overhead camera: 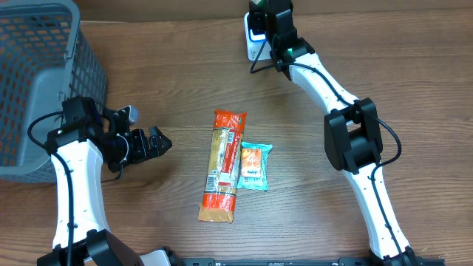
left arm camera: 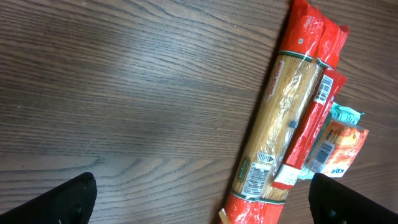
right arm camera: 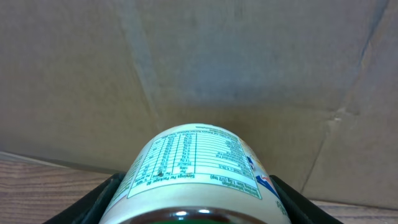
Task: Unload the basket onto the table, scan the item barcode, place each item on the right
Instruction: 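Hold the jar label in front of the white scanner, then move the jar right and set it down at the table's right edge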
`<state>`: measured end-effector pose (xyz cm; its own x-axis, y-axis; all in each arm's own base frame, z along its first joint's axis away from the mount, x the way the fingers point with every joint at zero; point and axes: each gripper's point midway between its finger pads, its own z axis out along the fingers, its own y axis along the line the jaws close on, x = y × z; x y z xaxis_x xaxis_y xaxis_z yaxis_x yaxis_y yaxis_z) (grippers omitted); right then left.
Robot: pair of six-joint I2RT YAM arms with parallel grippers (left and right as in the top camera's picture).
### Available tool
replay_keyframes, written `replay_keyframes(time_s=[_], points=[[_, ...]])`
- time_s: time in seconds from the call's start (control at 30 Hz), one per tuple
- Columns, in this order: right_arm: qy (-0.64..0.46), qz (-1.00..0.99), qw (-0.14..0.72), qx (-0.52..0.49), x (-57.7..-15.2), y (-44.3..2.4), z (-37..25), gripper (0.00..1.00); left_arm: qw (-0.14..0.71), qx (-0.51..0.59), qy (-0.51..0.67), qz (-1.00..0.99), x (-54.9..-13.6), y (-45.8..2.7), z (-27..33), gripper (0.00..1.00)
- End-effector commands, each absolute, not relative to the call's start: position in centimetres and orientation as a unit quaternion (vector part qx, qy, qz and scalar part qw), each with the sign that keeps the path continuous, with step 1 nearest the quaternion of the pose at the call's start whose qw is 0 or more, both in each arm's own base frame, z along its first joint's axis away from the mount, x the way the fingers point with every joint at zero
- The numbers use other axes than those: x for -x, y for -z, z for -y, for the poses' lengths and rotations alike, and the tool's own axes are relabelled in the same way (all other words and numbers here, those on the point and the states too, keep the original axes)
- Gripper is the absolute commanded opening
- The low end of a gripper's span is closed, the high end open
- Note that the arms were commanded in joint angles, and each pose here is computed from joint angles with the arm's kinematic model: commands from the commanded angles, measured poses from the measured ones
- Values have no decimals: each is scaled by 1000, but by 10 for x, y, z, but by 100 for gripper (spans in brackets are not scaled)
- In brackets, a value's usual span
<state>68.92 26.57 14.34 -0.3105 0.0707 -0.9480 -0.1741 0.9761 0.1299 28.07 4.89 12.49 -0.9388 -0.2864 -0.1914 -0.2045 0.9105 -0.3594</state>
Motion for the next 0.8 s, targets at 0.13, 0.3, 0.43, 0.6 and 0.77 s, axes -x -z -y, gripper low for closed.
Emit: replay_keyframes(time_s=[0.13, 0.3, 0.43, 0.6, 0.77], points=[[-115, -783, 611, 21, -691, -177, -264, 40, 123, 108, 175, -971, -282, -125, -45, 100], [-116, -781, 613, 21, -691, -178, -264, 40, 123, 108, 175, -971, -282, -125, -45, 100], [-116, -781, 613, 21, -693, -170, -264, 39, 123, 108, 175, -971, -282, -125, -45, 100], [-115, -779, 616, 22, -695, -166, -264, 38, 123, 108, 176, -971, -282, -125, -45, 100], [-125, -754, 645, 16, -699, -185, -264, 38, 123, 108, 175, -971, -282, -125, -45, 100]])
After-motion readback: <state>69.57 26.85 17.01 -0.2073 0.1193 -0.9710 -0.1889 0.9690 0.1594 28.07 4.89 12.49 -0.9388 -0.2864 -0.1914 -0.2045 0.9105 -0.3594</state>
